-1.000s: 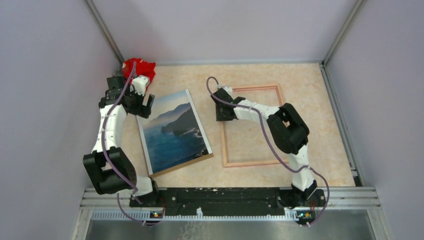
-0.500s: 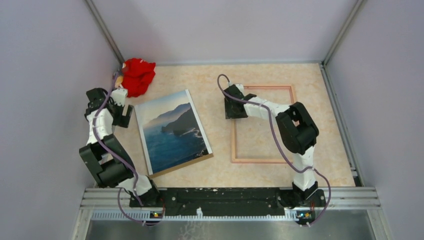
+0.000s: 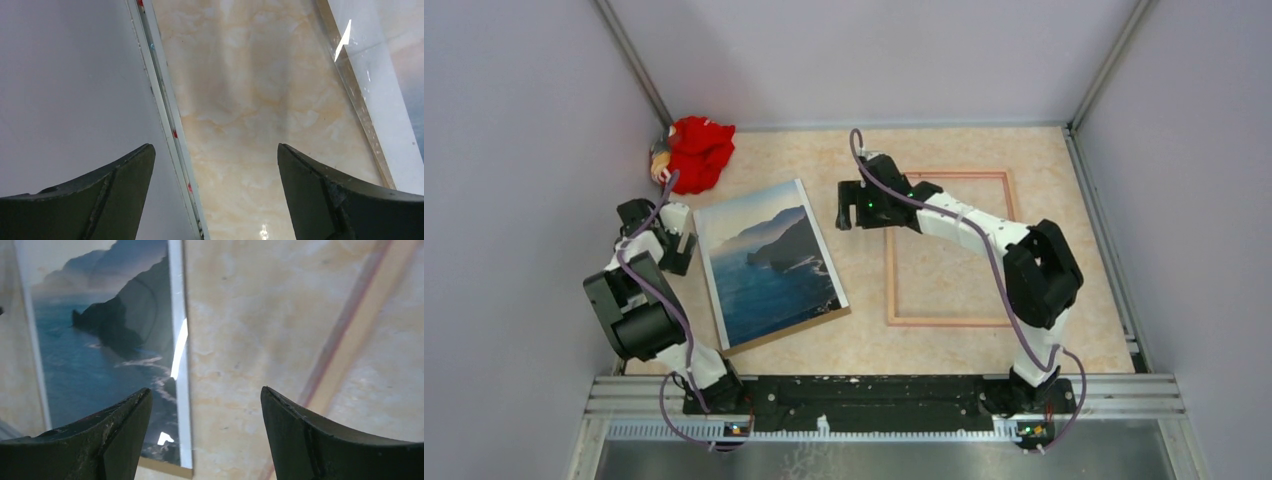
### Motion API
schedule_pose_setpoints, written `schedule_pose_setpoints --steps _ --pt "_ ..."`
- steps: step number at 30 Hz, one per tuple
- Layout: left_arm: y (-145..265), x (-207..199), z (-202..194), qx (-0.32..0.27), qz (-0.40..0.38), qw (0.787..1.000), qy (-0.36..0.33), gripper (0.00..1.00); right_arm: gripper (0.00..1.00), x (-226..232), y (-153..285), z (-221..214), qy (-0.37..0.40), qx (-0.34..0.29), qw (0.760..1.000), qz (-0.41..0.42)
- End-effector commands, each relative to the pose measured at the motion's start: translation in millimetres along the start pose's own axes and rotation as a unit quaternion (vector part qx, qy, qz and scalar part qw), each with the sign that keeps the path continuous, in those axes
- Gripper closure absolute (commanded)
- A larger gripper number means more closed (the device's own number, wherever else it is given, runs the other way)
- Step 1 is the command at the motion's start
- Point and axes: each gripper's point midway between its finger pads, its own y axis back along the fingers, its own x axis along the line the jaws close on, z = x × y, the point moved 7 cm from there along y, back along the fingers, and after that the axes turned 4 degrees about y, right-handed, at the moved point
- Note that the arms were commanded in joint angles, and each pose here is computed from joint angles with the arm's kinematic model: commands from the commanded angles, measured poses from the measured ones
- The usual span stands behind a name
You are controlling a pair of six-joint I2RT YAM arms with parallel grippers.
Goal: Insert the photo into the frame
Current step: Move the photo frame to the center of the board, then adjust the photo frame item at the center of the board.
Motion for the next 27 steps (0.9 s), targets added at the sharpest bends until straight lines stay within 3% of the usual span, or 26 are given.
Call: schedule_pose_setpoints --steps 1,12,27 --pt "-15.2 -1.4 12.6 -0.029 0.001 0.999 0.027 0.02 0.20 34.8 -4.1 -11.4 -0.012 0.017 0.994 0.108" --pt "-46.1 -36.7 36.6 -0.026 -0.029 0.998 0.047 0.02 0.20 39.0 -28.4 -71.1 -0.046 0.092 0.986 0.133" --pt "-61.0 -79.5 100.2 -0.029 -0.038 0.999 0.008 0.02 0.20 50.0 -14.2 -159.0 -0.107 0.159 0.965 0.181"
